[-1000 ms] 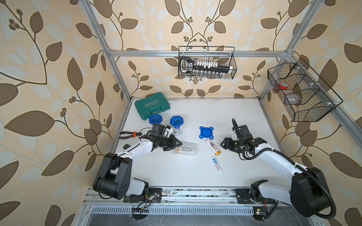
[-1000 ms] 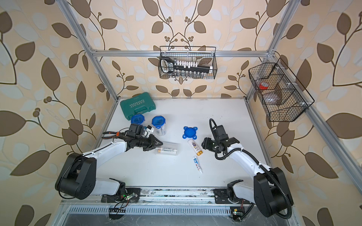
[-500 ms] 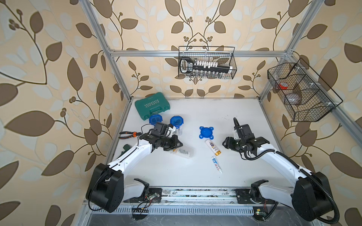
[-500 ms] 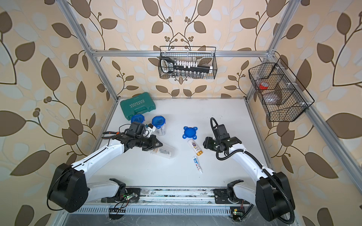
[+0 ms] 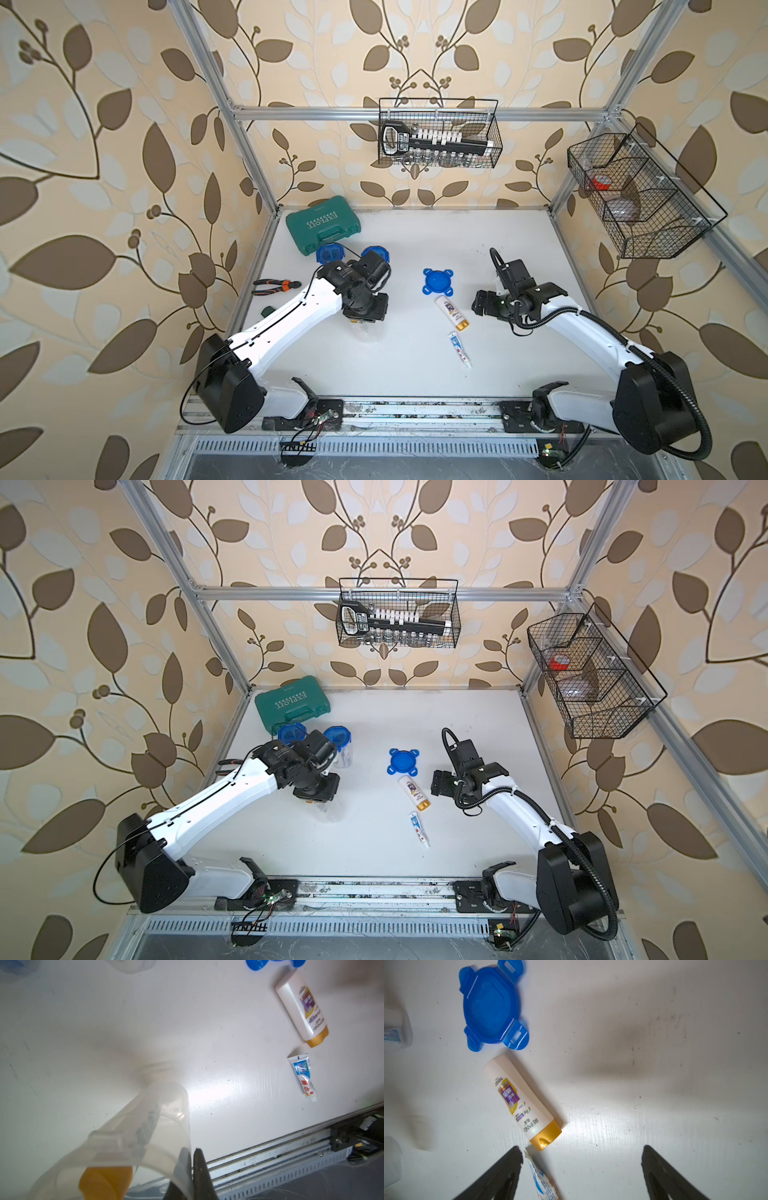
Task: Pack away toiletry kits
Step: Adjust the container at the center of the board.
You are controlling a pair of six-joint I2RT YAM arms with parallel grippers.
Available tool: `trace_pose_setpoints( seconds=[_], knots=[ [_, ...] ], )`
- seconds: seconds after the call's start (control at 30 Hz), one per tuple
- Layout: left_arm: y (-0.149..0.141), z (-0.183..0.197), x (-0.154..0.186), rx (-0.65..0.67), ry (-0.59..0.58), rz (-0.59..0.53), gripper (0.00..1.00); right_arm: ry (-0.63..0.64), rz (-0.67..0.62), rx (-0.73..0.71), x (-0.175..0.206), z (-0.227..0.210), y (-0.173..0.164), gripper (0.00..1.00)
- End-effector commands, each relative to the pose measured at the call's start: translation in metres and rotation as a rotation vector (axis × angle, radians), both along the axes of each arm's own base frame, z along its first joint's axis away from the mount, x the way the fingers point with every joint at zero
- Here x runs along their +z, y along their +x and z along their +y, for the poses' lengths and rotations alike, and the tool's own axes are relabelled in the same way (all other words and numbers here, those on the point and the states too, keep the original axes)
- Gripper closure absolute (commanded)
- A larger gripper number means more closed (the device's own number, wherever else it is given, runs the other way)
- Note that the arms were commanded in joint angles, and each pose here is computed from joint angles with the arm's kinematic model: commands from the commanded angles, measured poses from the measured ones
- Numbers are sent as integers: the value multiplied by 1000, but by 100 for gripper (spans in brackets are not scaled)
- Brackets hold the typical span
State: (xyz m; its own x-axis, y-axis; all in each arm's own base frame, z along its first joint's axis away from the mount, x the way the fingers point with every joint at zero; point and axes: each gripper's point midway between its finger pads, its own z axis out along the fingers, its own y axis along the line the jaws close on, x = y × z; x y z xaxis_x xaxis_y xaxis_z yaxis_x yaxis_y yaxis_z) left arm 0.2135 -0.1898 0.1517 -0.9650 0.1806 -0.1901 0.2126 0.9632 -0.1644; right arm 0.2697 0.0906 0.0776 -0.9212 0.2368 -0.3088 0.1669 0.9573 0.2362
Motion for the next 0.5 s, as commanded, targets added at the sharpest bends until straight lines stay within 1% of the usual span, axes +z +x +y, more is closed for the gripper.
trace_pose_setpoints(
  seconds=[0.0, 0.07, 0.17, 0.27, 0.47],
  knots=[
    [-2, 3, -2, -41, 159, 4, 100, -22, 8, 43, -3, 6, 6, 8],
    [-3, -8, -6, -54, 165, 18, 100, -28, 16, 76, -8, 14, 8, 7],
    [-6, -27, -10, -71, 124, 39, 100, -36, 30, 123, -14, 27, 13, 7],
    [-13, -37, -16, -82, 110, 64, 100, -41, 47, 168, -22, 39, 15, 7],
    [-21, -44, -22, -71, 83, 102, 91, -66, 55, 228, -32, 57, 20, 8]
  ],
)
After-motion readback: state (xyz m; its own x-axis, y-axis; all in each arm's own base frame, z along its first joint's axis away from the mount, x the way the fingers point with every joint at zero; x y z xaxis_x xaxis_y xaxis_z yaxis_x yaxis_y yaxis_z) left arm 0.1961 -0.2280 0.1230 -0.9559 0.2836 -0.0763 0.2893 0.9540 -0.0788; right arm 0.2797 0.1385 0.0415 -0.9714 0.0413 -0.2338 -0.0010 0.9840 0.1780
